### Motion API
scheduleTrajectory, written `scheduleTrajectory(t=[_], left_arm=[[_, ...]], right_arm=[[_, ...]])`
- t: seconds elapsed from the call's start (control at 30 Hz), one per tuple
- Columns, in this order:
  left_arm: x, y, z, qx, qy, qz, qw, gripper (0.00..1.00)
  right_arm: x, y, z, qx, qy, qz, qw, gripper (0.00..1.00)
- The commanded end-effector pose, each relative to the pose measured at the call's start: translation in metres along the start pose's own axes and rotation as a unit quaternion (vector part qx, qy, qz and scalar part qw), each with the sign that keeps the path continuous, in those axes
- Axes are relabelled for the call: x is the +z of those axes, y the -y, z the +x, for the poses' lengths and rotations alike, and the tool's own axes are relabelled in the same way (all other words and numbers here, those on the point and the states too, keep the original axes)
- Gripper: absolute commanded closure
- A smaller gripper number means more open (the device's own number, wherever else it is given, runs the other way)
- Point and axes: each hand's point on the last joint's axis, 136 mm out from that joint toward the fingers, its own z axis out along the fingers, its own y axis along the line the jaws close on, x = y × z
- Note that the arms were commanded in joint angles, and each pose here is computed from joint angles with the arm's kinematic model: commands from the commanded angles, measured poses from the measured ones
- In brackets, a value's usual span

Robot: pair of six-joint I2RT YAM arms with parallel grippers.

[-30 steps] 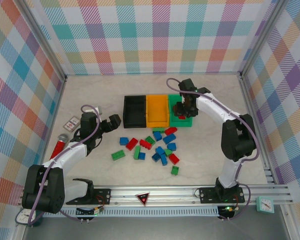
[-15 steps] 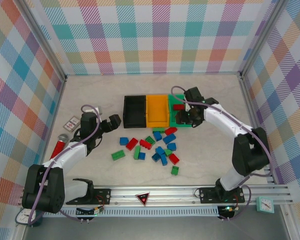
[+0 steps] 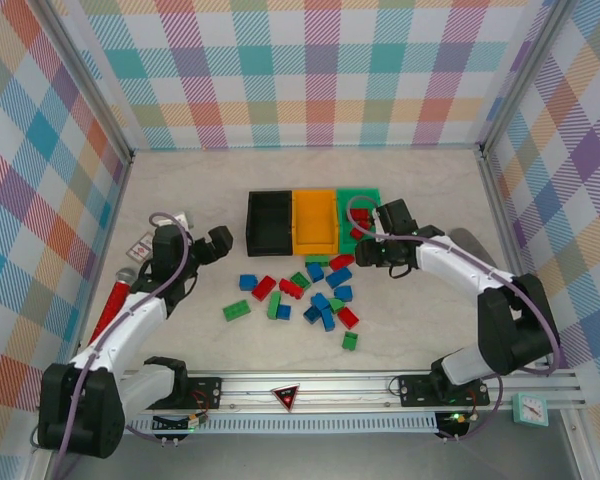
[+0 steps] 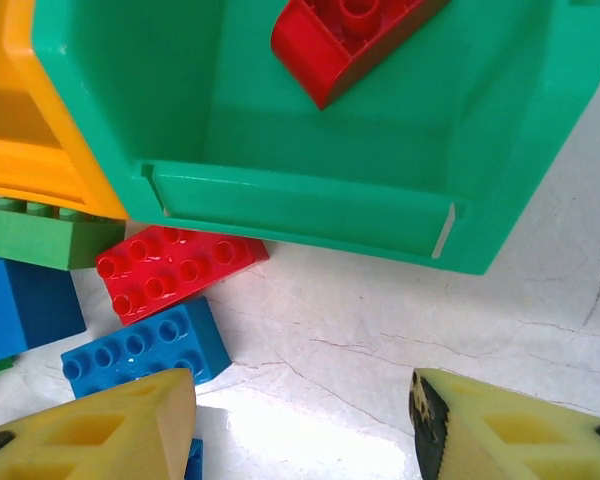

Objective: Sort the legos into containers by color
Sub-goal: Pick up the lego from the center of the table.

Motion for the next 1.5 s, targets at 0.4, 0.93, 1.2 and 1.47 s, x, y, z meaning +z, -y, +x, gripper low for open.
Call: scheduleTrajectory(t=[0.4, 0.93, 1.2, 1.47], left_arm=[[-0.057, 0.014, 0.078, -0.016, -0.139, 0.004, 0.99, 0.06], [-0.045, 0.083, 0.142, 0.136, -0.248, 0.024, 0.959, 0.08], [-0.03, 0.113, 0.159, 0.221, -0.294, 0.007, 0.93, 0.06], [-0.003, 0.122, 0.184, 0.29, -0.354, -0.039, 0.888, 0.06]], right_arm=[[0.011, -0.012, 0.004, 0.005, 0.07, -0.06, 0.996, 0.4], [0.016, -0.006, 0.007, 0.005, 0.068, -0.046, 0.997, 0.39], [0.012, -0.003, 0.005, 0.005, 0.076, -0.038, 0.996, 0.38], [0.015, -0.003, 0.005, 0.008, 0.074, -0.036, 0.997, 0.38]])
